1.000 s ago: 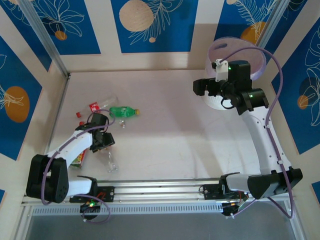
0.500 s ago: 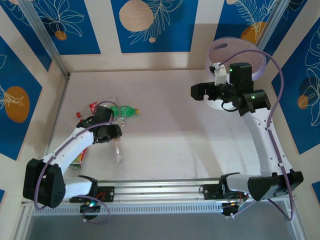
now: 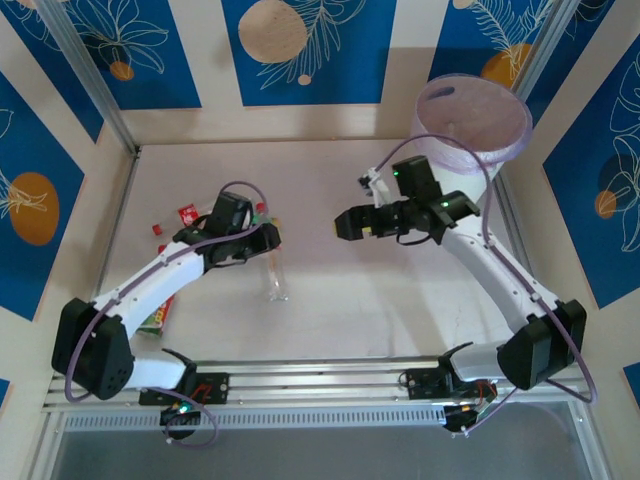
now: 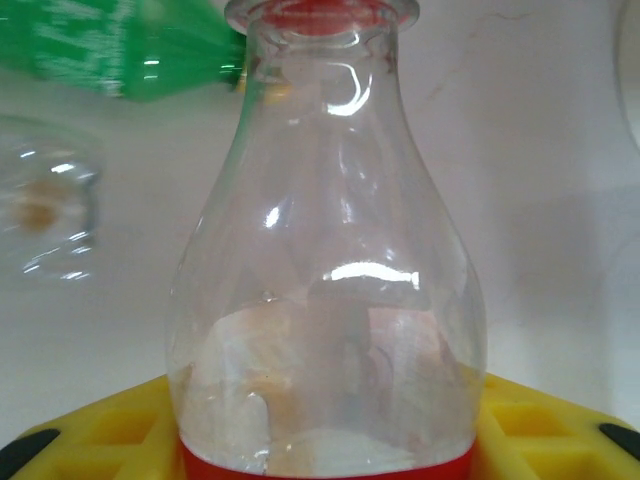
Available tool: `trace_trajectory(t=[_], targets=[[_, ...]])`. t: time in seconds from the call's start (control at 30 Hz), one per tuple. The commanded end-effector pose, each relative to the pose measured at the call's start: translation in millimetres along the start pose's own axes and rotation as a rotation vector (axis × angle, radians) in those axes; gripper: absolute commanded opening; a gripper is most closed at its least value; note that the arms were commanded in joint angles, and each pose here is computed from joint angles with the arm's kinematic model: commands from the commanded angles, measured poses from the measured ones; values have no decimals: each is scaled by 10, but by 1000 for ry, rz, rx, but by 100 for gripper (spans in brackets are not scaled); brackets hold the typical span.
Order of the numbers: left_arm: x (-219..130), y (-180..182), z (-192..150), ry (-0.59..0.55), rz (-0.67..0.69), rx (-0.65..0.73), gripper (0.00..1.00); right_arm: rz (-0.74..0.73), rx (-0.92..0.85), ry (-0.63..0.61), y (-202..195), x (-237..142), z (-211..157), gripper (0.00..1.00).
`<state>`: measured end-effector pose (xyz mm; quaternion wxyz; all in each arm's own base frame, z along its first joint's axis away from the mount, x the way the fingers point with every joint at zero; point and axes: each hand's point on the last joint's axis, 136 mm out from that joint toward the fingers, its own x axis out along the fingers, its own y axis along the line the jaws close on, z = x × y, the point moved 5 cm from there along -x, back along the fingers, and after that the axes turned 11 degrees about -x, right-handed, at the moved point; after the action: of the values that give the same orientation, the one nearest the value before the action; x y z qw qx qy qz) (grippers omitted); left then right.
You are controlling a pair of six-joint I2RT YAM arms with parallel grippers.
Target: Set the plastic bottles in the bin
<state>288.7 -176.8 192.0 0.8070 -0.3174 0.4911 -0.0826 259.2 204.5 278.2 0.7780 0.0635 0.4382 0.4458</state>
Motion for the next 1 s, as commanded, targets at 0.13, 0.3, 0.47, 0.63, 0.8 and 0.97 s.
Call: trace_trajectory(t=[0.13, 0.3, 0.47, 0.63, 0.8, 0.97], targets=[[25, -570, 125, -36, -224, -23, 30, 145, 61, 57, 130, 441, -130, 77], [49, -759, 112, -64, -289, -37, 26, 187, 89, 86, 126, 680, -198, 71], [86, -885, 52, -45, -369, -76, 25, 170, 106, 94, 27, 840, -219, 68], [135, -937, -2, -32, -397, -91, 25, 172, 112, 105, -14, 976, -241, 67], [203, -971, -8, -30, -406, -105, 25, 193, 120, 113, -6, 1078, -261, 70], [221, -1021, 11, -37, -412, -104, 24, 178, 123, 119, -21, 1095, -280, 60]])
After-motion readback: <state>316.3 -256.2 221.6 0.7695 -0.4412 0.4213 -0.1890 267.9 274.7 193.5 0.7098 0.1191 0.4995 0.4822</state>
